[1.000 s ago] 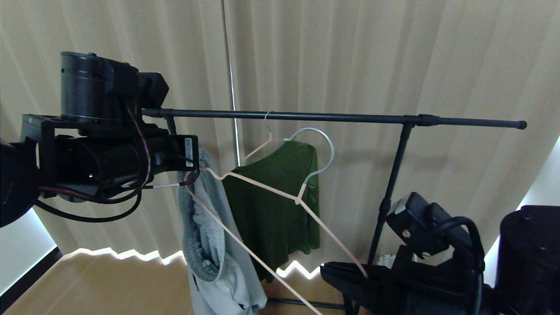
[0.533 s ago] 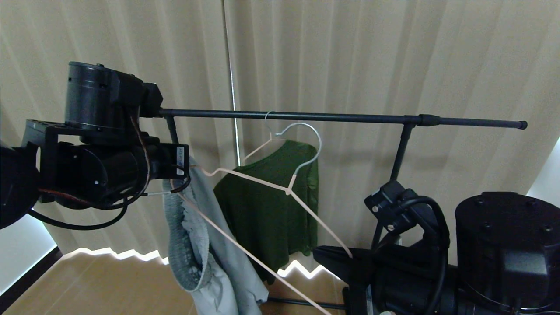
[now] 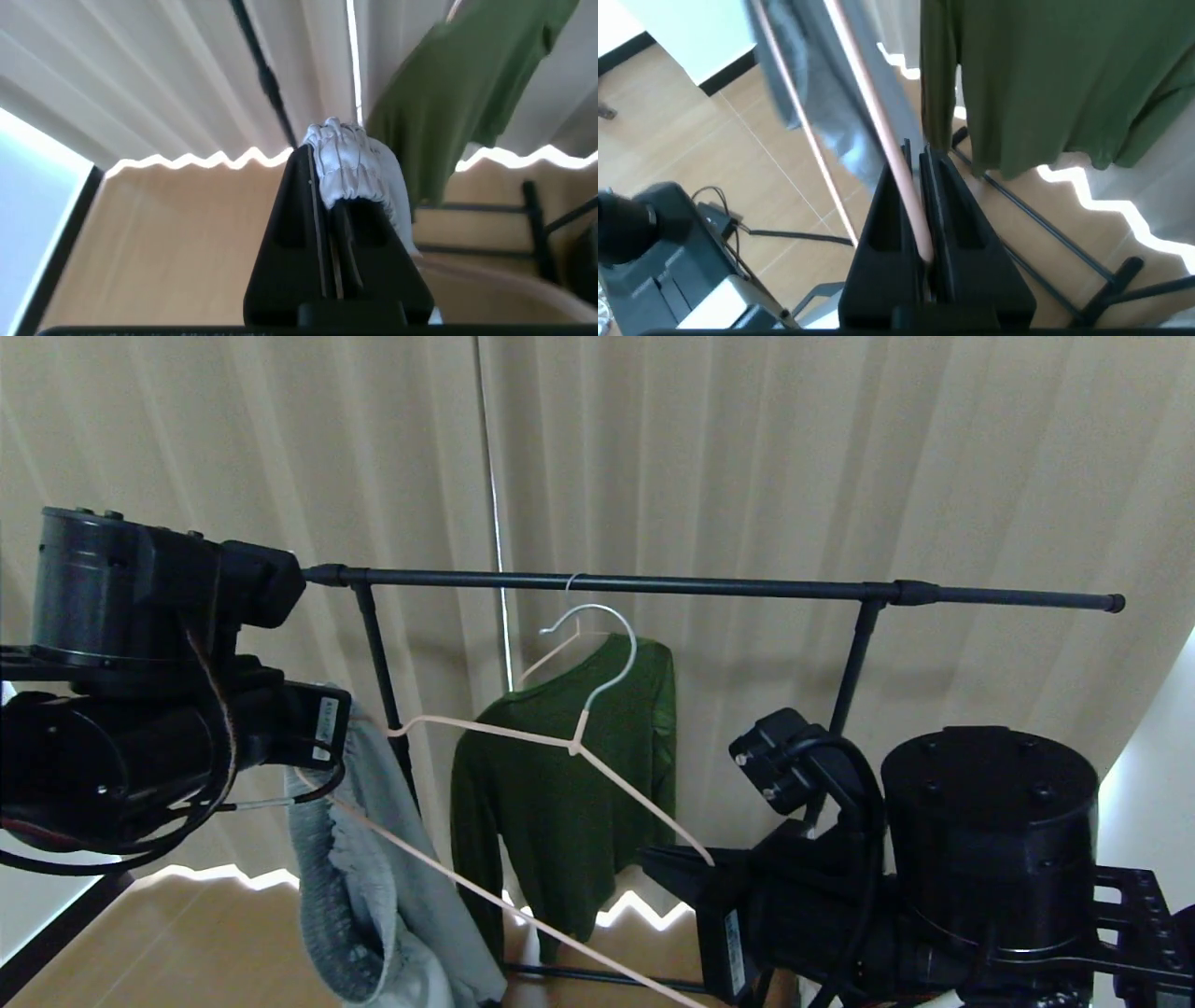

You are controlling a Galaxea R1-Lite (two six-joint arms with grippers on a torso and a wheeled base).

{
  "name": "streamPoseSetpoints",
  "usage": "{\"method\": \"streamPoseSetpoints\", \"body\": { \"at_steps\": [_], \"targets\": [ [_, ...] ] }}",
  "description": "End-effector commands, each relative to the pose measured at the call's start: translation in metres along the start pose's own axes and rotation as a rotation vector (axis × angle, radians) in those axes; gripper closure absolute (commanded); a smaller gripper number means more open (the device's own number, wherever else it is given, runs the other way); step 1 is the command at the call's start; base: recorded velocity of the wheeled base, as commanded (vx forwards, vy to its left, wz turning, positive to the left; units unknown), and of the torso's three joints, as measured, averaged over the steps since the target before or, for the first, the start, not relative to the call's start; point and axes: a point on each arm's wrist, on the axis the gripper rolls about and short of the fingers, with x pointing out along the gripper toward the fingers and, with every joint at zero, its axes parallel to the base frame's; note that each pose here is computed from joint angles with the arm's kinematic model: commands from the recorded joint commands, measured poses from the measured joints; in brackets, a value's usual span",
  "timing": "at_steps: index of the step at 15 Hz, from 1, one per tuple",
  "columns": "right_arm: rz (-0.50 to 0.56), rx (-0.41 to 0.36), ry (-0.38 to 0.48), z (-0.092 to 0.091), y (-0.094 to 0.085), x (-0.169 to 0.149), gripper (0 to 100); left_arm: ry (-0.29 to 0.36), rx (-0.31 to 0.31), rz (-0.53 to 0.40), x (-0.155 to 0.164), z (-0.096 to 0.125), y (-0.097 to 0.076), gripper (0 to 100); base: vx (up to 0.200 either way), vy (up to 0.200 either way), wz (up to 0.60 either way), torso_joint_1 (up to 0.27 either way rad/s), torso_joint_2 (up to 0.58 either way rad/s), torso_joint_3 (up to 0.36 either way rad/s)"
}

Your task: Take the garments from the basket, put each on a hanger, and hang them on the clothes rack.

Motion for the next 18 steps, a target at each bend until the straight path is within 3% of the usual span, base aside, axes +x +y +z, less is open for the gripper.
{"method": "streamPoseSetpoints", "body": {
  "at_steps": [1, 6, 12, 13, 16, 18],
  "targets": [
    [-0.024, 0.005, 0.018, -0.003, -0.004, 0.007, 100, 0.007, -0.001, 0.04, 0.0, -0.003, 0.012, 100, 0.0, 0.0, 0.0, 0.0, 0.0, 0.0],
    [-0.079, 0.021, 0.03, -0.001, -0.012, 0.026, 100, 0.047, 0.106, 0.038, -0.008, -0.025, 0.016, 100, 0.0, 0.0, 0.0, 0.0, 0.0, 0.0],
    [-0.137, 0.024, 0.012, 0.008, -0.012, 0.047, 100, 0.069, 0.137, 0.019, -0.008, -0.033, 0.011, 100, 0.0, 0.0, 0.0, 0.0, 0.0, 0.0],
    [-0.129, 0.028, 0.002, 0.013, -0.011, 0.045, 100, 0.078, 0.162, 0.017, -0.006, -0.035, 0.009, 100, 0.0, 0.0, 0.0, 0.0, 0.0, 0.0],
    [-0.076, 0.063, -0.012, 0.018, -0.004, 0.03, 100, 0.086, 0.162, 0.019, 0.003, -0.034, 0.005, 100, 0.0, 0.0, 0.0, 0.0, 0.0, 0.0],
    [0.107, 0.081, 0.033, 0.012, 0.005, 0.003, 100, 0.075, 0.139, 0.041, 0.018, -0.029, 0.003, 100, 0.0, 0.0, 0.0, 0.0, 0.0, 0.0]
  ]
}}
